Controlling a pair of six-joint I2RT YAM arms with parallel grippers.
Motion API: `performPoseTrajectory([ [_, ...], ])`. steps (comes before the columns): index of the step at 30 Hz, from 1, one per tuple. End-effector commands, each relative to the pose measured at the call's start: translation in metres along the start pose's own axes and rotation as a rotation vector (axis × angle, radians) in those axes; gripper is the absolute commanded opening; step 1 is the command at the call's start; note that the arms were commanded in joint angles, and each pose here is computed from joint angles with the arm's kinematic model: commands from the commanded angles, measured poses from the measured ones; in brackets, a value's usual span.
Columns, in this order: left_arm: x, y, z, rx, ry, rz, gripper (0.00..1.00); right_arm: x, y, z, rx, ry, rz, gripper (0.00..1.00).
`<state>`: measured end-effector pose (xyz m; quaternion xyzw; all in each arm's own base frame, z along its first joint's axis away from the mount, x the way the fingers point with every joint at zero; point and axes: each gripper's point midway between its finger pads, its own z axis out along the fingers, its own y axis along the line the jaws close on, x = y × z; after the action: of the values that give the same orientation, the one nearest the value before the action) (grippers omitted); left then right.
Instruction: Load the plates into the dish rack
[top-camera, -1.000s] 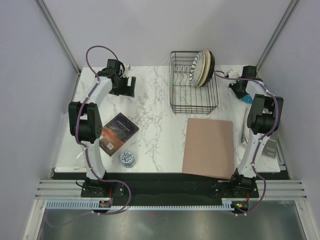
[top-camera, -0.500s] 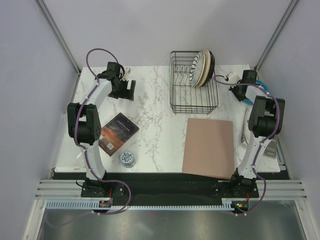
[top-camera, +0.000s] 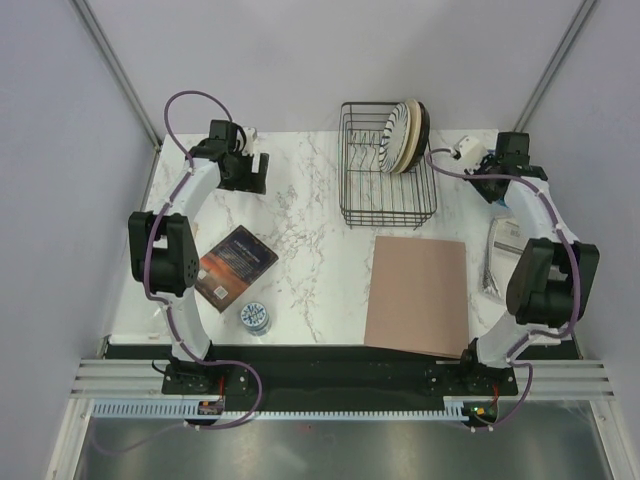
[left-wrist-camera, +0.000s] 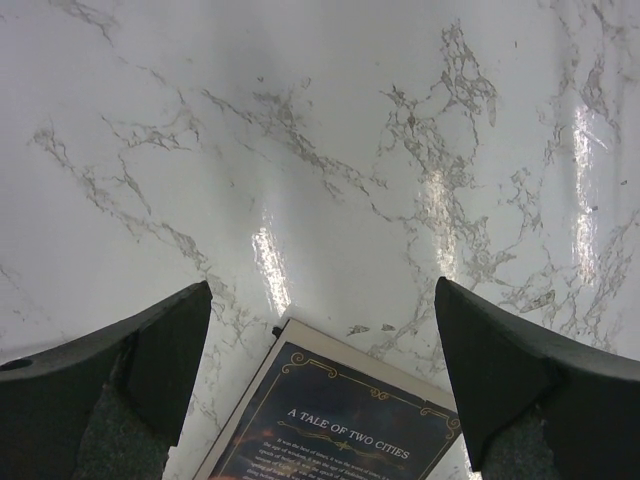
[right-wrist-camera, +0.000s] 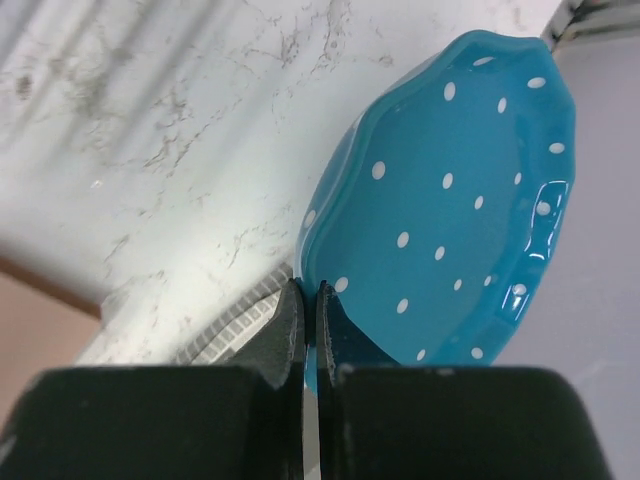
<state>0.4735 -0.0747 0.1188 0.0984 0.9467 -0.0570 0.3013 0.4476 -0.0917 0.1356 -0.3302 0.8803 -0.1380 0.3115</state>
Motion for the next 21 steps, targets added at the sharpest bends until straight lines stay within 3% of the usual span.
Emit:
performPoseTrajectory([
  [1, -0.028, 0.009, -0.022, -0.055, -0.107, -0.039, 1.0, -0.04, -0.02, -0.075, 0.149, -0.147, -0.11, 0.0],
  [9, -0.031, -0.004, -0.034, 0.005, -0.125, -0.08, 1.0, -0.05, 0.021, -0.138, 0.166, -0.232, -0.276, 0.0],
  [15, -0.03, -0.04, -0.044, 0.2, -0.119, -0.105, 1.0, -0.071, 0.056, -0.185, 0.141, -0.342, -0.452, 0.0],
  [18, -0.03, -0.084, -0.062, 0.464, -0.107, -0.097, 1.0, -0.081, 0.076, -0.208, 0.128, -0.406, -0.548, 0.0],
  [21, -0.022, -0.144, -0.098, 0.917, -0.041, -0.128, 1.0, -0.089, 0.098, -0.229, 0.1, -0.478, -0.66, 0.0],
])
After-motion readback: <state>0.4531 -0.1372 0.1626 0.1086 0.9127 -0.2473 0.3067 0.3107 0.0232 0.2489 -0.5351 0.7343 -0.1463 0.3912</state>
